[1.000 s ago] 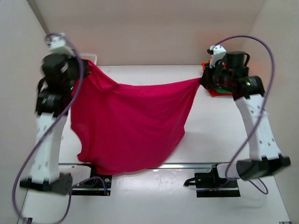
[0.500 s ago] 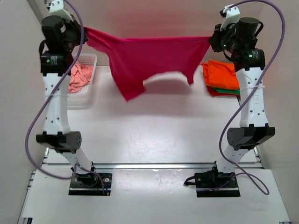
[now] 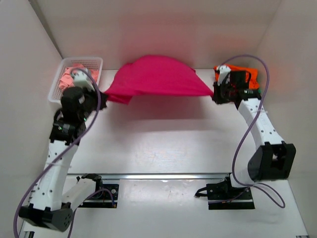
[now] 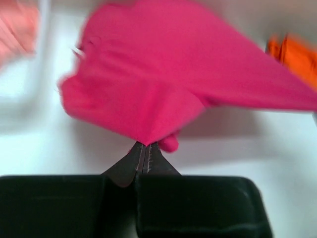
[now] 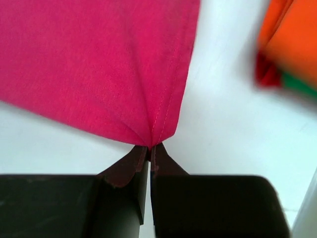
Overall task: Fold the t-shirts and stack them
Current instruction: Flatten out the tshirt
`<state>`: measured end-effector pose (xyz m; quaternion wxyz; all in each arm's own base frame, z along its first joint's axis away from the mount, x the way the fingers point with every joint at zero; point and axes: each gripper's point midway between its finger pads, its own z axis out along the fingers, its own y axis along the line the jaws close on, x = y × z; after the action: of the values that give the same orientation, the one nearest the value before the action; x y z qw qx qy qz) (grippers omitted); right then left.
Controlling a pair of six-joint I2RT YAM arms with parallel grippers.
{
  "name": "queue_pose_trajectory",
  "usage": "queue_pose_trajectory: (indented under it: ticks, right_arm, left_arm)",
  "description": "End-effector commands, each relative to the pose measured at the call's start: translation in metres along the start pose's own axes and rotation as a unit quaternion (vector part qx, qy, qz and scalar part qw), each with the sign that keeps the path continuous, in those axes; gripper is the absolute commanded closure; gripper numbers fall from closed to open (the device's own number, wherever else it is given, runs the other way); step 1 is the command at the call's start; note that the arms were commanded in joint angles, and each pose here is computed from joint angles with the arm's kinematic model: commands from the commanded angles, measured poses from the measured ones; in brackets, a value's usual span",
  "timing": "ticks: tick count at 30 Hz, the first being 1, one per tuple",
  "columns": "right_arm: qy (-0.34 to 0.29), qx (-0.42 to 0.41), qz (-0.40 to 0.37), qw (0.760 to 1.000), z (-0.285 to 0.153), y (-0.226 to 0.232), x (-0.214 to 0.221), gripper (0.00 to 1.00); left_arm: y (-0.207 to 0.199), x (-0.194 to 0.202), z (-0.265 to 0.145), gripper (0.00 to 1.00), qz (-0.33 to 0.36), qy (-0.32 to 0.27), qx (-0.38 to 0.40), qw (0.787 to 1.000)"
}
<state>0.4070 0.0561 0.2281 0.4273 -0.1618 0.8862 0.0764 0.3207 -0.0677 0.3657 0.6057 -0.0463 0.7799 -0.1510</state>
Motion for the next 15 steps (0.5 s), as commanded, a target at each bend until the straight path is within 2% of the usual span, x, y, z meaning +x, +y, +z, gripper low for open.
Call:
queue_pose_trajectory:
  ticks: [1, 3, 6, 8, 11, 14, 15]
  right_arm:
    - [-0.006, 0.001, 0.020, 1.000, -0.023, 0.017, 0.030, 1.00]
    - [0.054, 0.004, 0.049, 0.997, -0.022, 0.028, 0.084, 1.00]
    - [0.098, -0.020, 0.097, 0.990, -0.030, 0.044, 0.128, 1.00]
    - [0.123, -0.016, 0.111, 0.986, -0.035, 0.050, 0.148, 1.00]
    - [0.163, -0.014, 0.122, 0.979, -0.042, 0.055, 0.173, 1.00]
    - [0.206, -0.011, 0.161, 0.965, -0.049, 0.059, 0.199, 1.00]
    - [0.204, -0.007, 0.163, 0.965, -0.051, 0.057, 0.200, 1.00]
  left_arm:
    - [-0.003, 0.074, -0.021, 0.99, -0.018, 0.063, 0.014, 0.998]
    - [-0.004, 0.126, -0.032, 0.99, -0.027, 0.117, 0.035, 0.992]
    - [-0.008, 0.181, -0.051, 0.99, -0.028, 0.200, 0.054, 0.978]
    - [-0.006, 0.205, -0.065, 1.00, -0.025, 0.237, 0.056, 0.970]
    - [0.001, 0.230, -0.081, 1.00, -0.043, 0.259, 0.058, 0.963]
    - [-0.002, 0.257, -0.094, 1.00, -0.064, 0.303, 0.075, 0.948]
    - [-0.002, 0.260, -0.097, 1.00, -0.065, 0.305, 0.075, 0.947]
